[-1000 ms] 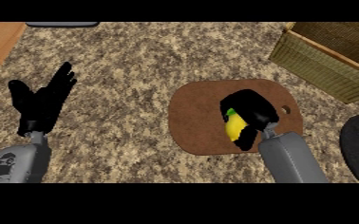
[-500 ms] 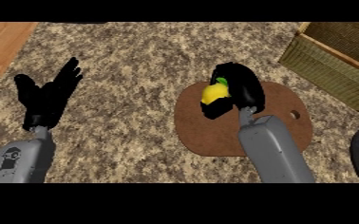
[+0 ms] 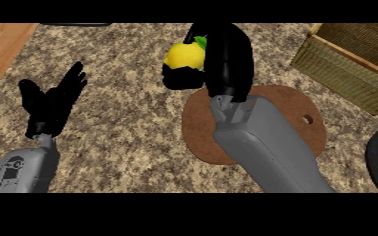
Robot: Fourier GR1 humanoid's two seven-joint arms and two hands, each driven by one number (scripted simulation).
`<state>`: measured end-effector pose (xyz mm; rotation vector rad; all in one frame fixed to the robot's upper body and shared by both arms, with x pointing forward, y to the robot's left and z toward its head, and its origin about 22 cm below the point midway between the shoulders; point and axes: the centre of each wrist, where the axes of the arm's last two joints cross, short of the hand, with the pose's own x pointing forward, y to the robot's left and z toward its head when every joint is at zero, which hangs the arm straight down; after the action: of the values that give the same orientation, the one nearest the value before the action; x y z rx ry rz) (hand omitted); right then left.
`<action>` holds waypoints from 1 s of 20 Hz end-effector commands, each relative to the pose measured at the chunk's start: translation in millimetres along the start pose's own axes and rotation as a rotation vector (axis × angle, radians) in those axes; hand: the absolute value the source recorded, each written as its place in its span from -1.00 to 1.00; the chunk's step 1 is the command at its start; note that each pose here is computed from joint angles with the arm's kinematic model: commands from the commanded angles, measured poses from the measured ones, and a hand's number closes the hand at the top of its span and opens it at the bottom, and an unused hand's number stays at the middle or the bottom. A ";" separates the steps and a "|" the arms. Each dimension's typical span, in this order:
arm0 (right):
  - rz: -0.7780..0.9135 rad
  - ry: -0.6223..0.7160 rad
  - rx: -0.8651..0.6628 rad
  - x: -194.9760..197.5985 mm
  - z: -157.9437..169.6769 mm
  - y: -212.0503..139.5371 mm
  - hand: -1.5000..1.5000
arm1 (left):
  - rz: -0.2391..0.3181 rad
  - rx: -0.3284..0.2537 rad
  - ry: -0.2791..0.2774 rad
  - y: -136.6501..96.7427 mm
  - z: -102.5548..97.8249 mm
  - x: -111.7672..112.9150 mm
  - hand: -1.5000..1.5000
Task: Pick the lemon from the cutting board and place it in the basket
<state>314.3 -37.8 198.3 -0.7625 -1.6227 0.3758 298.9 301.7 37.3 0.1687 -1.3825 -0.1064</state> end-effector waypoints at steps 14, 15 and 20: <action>0.090 0.107 -0.323 101.8 -92.8 -96.9 1.00 | 0.009 0.008 0.007 11.4 4.1 -1.2 0.00; 0.101 0.147 -0.334 103.3 -96.7 -89.9 1.00 | 0.009 0.022 -0.003 1.0 1.3 17.9 0.00; 0.152 0.175 -0.422 86.1 -129.8 -122.8 1.00 | 0.005 0.015 -0.006 1.5 -2.4 -5.5 0.00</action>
<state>386.4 -71.1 355.0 -1.1414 -1.5791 0.1209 297.6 309.6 37.8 0.1845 -1.3862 -0.0860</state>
